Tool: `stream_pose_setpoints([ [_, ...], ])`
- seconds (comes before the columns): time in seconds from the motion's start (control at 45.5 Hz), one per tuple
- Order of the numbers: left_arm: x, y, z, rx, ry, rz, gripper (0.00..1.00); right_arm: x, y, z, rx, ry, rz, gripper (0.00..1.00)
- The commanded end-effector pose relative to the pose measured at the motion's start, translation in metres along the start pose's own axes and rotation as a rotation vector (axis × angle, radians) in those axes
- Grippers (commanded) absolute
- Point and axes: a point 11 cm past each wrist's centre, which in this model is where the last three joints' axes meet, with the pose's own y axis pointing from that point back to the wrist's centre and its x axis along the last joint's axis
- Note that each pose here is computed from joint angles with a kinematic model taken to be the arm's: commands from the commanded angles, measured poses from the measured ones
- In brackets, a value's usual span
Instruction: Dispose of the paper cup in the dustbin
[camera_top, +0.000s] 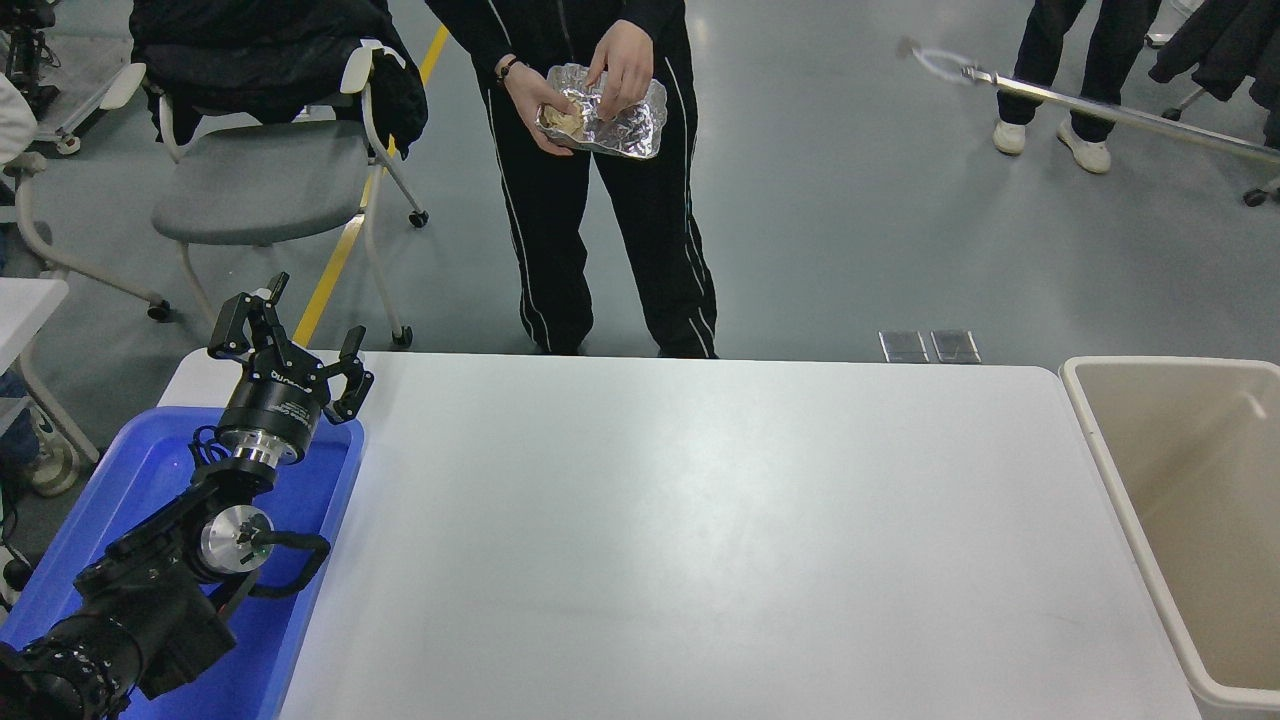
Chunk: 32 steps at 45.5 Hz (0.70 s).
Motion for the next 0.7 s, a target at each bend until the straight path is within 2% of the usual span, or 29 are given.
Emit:
stream_pose_setpoints([
  [0.0, 0.000, 0.000, 0.000, 0.000, 0.000, 0.000, 1.00, -0.065, -0.002, 0.018, -0.046, 0.019, -0.059, 0.00],
  [0.11, 0.000, 0.000, 0.000, 0.000, 0.000, 0.000, 1.00, -0.090, -0.001, 0.017, -0.045, 0.021, -0.076, 0.00],
  [0.264, 0.000, 0.000, 0.000, 0.000, 0.000, 0.000, 1.00, -0.104, -0.001, 0.013, -0.037, 0.021, -0.086, 0.00],
  [0.615, 0.000, 0.000, 0.000, 0.000, -0.001, 0.001, 1.00, -0.102, -0.001, 0.013, -0.037, 0.015, -0.071, 0.00],
  [0.637, 0.000, 0.000, 0.000, 0.000, 0.000, 0.000, 1.00, -0.100, -0.001, 0.012, -0.034, 0.015, -0.056, 0.09],
  [0.681, 0.000, 0.000, 0.000, 0.000, 0.000, 0.000, 1.00, -0.094, -0.001, 0.012, -0.035, 0.016, -0.021, 0.36],
])
